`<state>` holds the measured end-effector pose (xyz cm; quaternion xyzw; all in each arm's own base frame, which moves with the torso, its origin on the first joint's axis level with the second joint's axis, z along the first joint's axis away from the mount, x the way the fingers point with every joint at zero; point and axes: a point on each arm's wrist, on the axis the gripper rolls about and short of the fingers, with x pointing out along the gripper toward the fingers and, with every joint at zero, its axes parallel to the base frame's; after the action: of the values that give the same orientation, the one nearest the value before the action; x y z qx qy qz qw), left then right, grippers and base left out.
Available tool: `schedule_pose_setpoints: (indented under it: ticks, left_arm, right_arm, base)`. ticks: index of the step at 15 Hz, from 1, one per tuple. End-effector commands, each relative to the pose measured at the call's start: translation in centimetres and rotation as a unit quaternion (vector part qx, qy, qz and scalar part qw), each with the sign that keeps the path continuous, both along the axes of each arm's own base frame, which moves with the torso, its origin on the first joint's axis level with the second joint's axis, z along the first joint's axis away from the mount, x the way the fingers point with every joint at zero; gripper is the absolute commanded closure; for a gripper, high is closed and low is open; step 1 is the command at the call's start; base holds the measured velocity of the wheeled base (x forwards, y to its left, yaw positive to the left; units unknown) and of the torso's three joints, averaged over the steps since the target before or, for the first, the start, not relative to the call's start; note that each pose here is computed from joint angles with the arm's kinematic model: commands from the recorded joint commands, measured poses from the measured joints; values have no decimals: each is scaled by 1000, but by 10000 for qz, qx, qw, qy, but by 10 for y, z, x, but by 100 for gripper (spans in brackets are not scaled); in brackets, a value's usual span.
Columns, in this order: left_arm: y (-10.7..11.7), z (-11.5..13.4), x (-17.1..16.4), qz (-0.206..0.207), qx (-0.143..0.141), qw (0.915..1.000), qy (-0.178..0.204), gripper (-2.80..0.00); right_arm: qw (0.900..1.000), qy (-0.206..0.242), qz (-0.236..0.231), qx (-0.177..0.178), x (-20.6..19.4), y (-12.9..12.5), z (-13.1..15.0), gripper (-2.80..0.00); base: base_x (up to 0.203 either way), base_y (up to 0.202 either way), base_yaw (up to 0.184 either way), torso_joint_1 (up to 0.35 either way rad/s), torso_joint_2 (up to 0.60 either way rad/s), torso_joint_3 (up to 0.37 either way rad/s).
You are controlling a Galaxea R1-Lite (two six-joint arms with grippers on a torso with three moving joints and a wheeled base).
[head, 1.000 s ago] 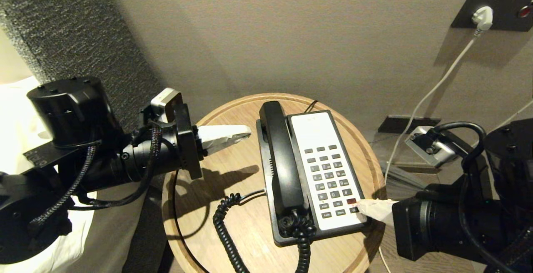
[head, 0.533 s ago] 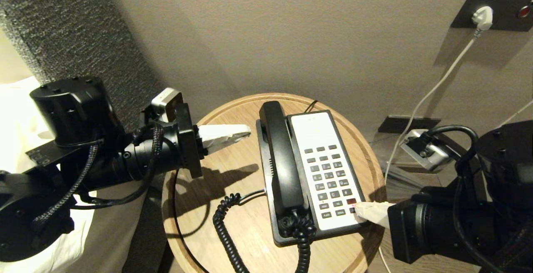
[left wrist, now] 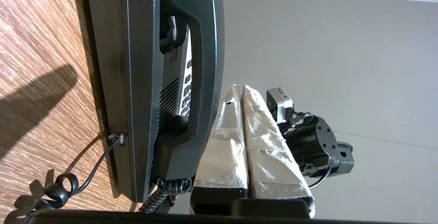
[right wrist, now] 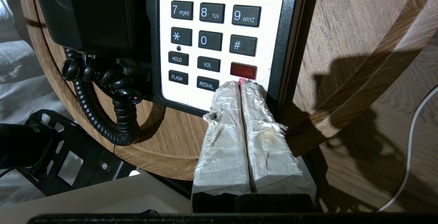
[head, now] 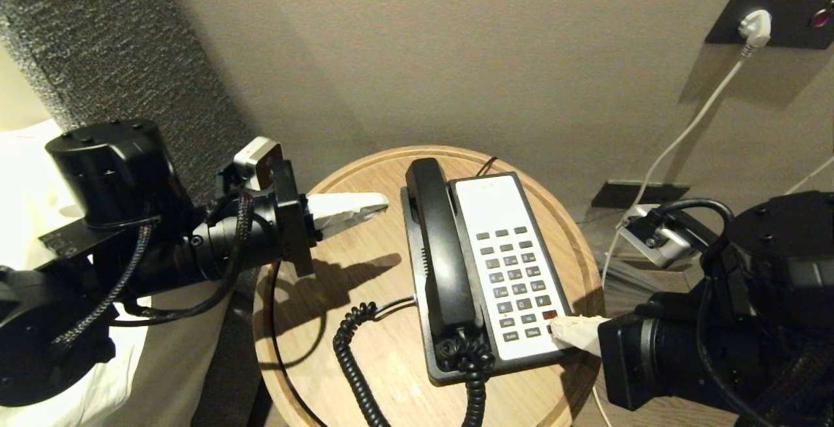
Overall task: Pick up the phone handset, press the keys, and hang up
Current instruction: End the call using the dial pad
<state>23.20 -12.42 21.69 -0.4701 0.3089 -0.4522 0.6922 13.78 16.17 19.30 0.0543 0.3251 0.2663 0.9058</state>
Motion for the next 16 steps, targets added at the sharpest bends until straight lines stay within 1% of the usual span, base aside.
schedule_pose_setpoints:
  ticks: [1, 10, 16]
  left_arm:
    - [0, 1, 0, -26, -31, 10000, 10, 0]
    - [2, 0, 0, 20, -31, 10000, 10, 0]
    - [10, 2, -6, 120, -41, 9999, 3, 0]
  right_arm:
    - [10000, 22, -10, -17, 1, 1, -1, 0]
    - [10000, 35, -18, -57, 2, 2, -3, 0]
    - [9999, -76, -37, 75, -3, -4, 5, 0]
  base:
    - [0, 0, 0, 0, 0, 0]
    - [0, 0, 0, 0, 0, 0]
    - [0, 0, 0, 0, 0, 0]
